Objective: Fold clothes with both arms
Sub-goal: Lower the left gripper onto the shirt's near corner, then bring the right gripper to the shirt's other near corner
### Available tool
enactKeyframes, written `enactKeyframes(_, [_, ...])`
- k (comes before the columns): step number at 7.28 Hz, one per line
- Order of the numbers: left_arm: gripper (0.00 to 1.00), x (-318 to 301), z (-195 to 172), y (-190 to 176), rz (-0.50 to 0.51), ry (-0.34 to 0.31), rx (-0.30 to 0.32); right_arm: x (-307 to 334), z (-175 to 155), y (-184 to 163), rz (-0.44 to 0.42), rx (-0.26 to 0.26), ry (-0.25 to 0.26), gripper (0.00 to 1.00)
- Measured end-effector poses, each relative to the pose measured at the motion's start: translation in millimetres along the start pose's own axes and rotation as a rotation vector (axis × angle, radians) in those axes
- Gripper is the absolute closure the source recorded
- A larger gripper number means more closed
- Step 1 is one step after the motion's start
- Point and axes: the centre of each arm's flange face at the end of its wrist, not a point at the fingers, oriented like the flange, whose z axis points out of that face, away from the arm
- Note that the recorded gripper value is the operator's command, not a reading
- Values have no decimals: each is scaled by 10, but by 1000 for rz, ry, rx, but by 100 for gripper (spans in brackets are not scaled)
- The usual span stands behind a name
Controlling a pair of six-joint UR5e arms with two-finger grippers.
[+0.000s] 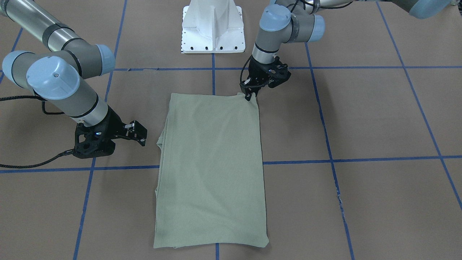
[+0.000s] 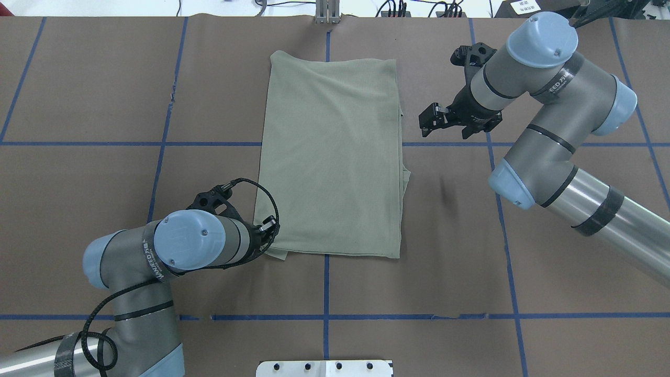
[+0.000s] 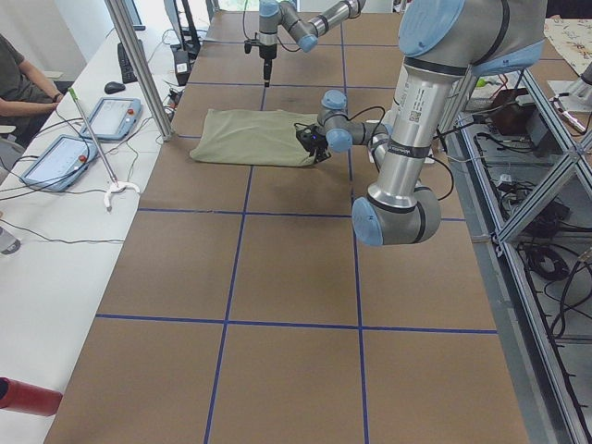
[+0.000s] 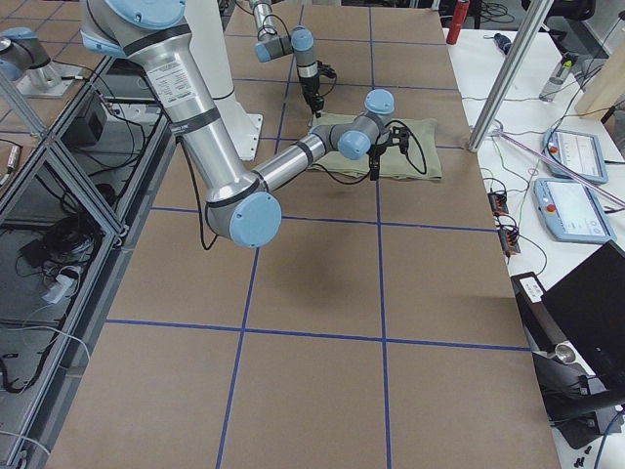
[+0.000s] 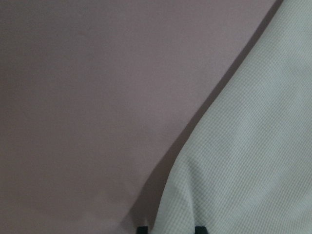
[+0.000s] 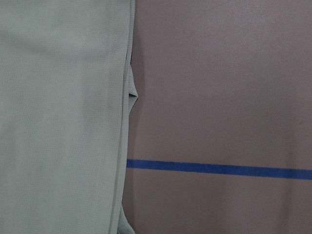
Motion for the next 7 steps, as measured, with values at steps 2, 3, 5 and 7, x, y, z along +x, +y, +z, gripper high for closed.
enactKeyframes(2, [96, 1, 6, -9, 0, 2, 5, 18, 15, -2, 4, -2, 4, 1])
enactKeyframes(3, [100, 3, 2, -13, -1, 5, 10, 31, 27, -2, 8, -4, 6, 0])
enactKeyframes(5, [100, 17, -60, -5, -2, 17, 8, 24, 17, 17, 36, -3, 2, 0])
enactKeyframes(7, [100, 72, -309, 48, 3, 58, -12, -154, 8, 166, 126, -3, -16, 0])
